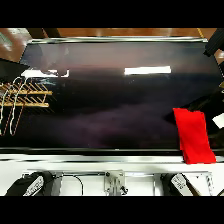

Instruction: Fold the shirts.

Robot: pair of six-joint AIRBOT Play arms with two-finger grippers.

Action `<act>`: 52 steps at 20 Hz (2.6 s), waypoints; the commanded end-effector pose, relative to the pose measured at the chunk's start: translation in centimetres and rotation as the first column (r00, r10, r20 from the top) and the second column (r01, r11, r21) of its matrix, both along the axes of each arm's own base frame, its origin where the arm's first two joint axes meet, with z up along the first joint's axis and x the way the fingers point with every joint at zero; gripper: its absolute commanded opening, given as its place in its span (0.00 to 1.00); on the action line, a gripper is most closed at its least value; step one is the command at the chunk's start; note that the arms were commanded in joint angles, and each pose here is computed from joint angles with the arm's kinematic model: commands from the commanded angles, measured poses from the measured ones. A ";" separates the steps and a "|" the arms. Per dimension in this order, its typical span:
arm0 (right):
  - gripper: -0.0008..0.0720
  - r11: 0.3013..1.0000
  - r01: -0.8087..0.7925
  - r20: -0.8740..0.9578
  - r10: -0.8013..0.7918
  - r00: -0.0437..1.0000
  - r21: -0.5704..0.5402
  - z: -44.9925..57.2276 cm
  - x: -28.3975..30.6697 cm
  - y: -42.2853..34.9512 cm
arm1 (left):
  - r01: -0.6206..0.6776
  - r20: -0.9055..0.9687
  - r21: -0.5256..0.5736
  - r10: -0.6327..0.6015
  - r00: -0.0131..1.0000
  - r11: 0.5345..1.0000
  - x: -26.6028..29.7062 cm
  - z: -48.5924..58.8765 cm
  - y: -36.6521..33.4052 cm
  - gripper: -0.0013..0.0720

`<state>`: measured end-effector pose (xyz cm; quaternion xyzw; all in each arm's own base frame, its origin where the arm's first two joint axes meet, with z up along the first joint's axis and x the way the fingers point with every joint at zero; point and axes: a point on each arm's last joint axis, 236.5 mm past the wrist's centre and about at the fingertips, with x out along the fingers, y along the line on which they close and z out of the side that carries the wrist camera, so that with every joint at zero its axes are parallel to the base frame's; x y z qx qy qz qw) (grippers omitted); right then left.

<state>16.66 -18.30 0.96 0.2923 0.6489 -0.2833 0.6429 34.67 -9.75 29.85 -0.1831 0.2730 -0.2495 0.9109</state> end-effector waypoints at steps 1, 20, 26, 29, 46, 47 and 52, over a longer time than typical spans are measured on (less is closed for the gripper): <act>0.92 0.980 -0.188 0.311 0.197 0.930 -0.061 6.4 9.6 2.4 | 0.022 -0.033 0.056 -0.020 0.999 0.998 1.6 -2.3 0.3 0.06; 0.91 0.658 -0.749 0.135 0.751 0.646 -0.077 4.0 14.3 22.9 | 0.288 -0.595 0.589 0.165 0.786 0.755 -0.3 -22.7 0.9 0.60; 0.91 0.658 -0.749 0.135 0.752 0.646 -0.077 4.0 14.3 22.9 | 0.288 -0.595 0.589 0.165 0.786 0.755 -0.3 -22.7 0.9 0.60; 0.91 0.658 -0.749 0.135 0.751 0.646 -0.077 4.0 14.3 22.9 | 0.288 -0.595 0.589 0.165 0.786 0.755 -0.3 -22.7 0.9 0.60; 0.91 0.658 -0.749 0.135 0.751 0.646 -0.077 4.0 14.3 22.9 | 0.288 -0.595 0.589 0.164 0.786 0.755 -0.3 -22.7 0.9 0.60; 0.91 0.658 -0.749 0.135 0.751 0.646 -0.077 4.0 14.3 22.9 | 0.288 -0.595 0.589 0.165 0.786 0.755 -0.3 -22.7 0.9 0.60; 0.91 0.658 -0.749 0.135 0.751 0.646 -0.077 4.0 14.3 22.9 | 0.288 -0.595 0.589 0.165 0.786 0.755 -0.3 -22.7 0.9 0.60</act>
